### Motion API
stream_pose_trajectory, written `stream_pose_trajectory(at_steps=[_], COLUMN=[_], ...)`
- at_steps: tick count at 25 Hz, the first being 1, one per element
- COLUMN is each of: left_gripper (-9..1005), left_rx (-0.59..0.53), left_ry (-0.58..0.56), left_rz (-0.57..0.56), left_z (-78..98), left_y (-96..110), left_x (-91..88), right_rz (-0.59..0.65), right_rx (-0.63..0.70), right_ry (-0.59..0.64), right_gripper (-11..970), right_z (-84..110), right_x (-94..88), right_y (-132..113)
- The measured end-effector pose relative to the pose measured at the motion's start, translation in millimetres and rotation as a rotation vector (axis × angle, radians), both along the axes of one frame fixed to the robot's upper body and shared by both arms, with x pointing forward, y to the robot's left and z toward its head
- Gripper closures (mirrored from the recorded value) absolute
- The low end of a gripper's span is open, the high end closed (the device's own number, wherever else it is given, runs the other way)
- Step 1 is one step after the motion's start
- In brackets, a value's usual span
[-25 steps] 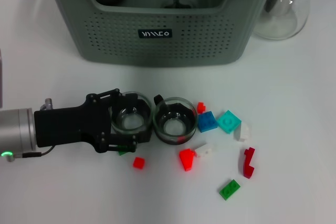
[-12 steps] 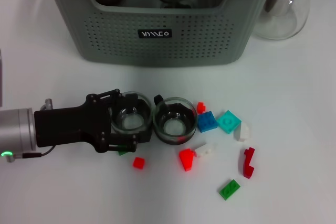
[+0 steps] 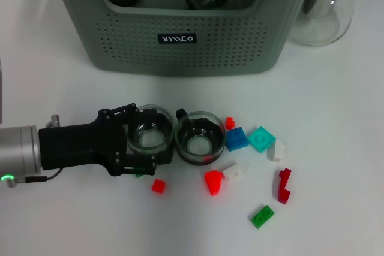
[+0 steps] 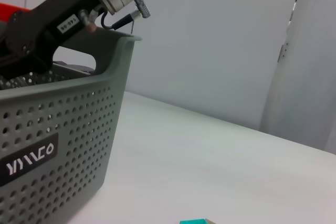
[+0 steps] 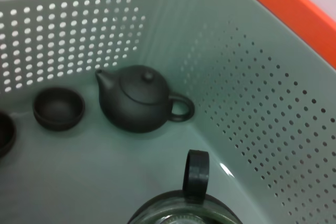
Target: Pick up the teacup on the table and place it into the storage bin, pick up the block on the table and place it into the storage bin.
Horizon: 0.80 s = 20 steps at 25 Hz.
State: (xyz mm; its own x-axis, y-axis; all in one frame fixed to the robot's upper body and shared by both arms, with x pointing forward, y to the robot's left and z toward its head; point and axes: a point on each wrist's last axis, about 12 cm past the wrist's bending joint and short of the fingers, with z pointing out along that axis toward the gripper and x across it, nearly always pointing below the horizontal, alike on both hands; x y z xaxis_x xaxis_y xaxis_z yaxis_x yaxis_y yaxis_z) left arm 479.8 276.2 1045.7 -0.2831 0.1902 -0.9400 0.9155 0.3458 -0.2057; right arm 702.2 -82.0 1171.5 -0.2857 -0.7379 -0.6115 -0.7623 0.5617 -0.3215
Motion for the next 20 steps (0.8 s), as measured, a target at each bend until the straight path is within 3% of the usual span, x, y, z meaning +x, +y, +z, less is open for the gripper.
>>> stream_pose_trajectory(at_steps=[20], left_gripper=[61], left_rx=[0.0], left_ry=[-0.003], left_rz=[-0.003], left_z=[0.6], left_y=[-0.7], left_x=[1.1], right_rz=[-0.025], right_rx=[-0.048], right_ry=[0.028], right_gripper=[867], right_z=[-6.8], right_x=[-3.4], right_y=[-4.1])
